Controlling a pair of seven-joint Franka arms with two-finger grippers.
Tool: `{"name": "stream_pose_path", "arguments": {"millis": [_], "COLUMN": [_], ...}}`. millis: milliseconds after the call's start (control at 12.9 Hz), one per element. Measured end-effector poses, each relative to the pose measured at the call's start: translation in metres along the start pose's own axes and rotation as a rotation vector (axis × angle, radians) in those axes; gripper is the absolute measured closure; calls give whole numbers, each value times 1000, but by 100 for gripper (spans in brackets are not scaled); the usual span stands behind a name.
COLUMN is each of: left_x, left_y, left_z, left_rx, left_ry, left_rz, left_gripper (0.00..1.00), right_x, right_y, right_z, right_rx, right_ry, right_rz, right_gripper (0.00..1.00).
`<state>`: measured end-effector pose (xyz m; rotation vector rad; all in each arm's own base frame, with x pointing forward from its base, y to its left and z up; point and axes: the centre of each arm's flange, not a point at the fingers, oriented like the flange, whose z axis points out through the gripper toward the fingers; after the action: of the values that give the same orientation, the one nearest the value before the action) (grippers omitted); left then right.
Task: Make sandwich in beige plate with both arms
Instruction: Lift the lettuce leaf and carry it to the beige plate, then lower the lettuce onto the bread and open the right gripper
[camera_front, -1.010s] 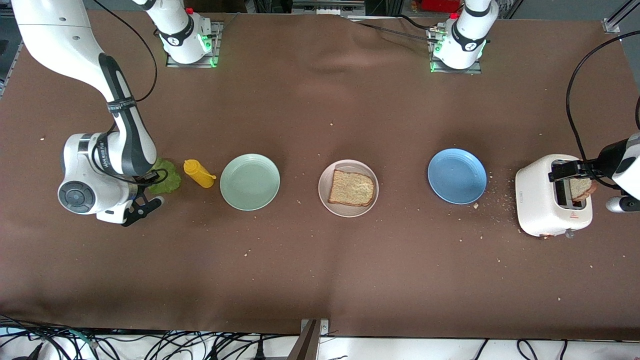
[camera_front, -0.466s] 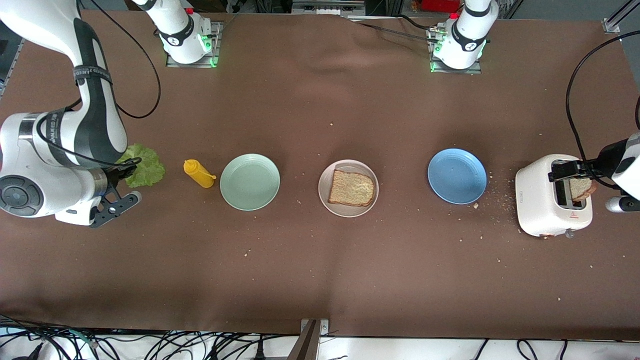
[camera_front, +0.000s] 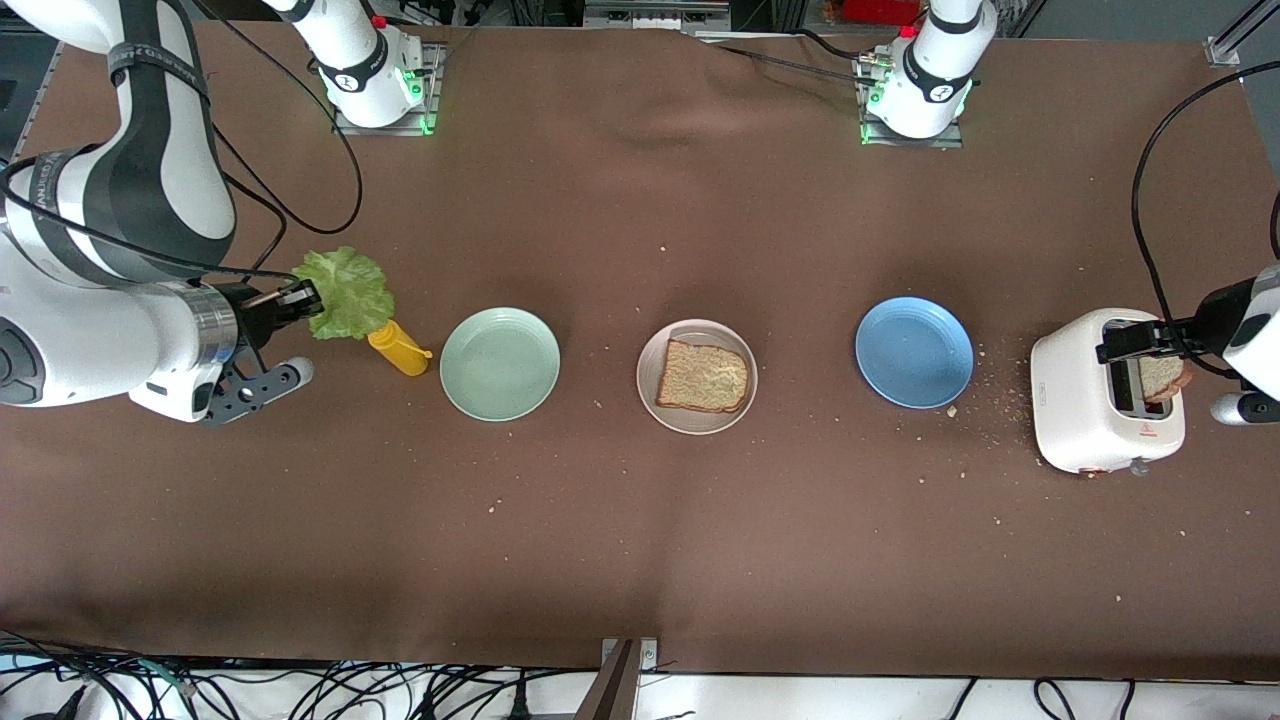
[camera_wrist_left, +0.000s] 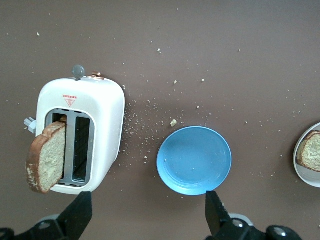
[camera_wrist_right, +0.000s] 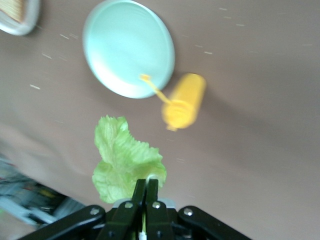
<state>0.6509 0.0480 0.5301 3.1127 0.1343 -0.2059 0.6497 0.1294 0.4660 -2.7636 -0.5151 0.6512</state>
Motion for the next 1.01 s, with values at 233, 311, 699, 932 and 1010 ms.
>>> {"name": "stream_pose_path", "arguments": {"millis": [233,311,699,932,1010], "left_x": [0,0,0,0,0], "left_y": [0,0,0,0,0], "left_z": [0,0,1,1,1], "left_rx": [0,0,0,0,0], "left_ry": [0,0,-2,-2,-2], "left_rz": [0,0,0,0,1], "left_gripper": [0,0,0,0,0], "right_x": [23,35,100,133,145], "right_y": [-49,-71,-179,-220,-232], "right_z": [7,14,82,130,154], "right_rx": [77,83,180,267,288], "right_ry": [79,100,200,258,287], "right_rz": [67,97,304,447,483], "right_gripper": [96,96,96,96,96]}}
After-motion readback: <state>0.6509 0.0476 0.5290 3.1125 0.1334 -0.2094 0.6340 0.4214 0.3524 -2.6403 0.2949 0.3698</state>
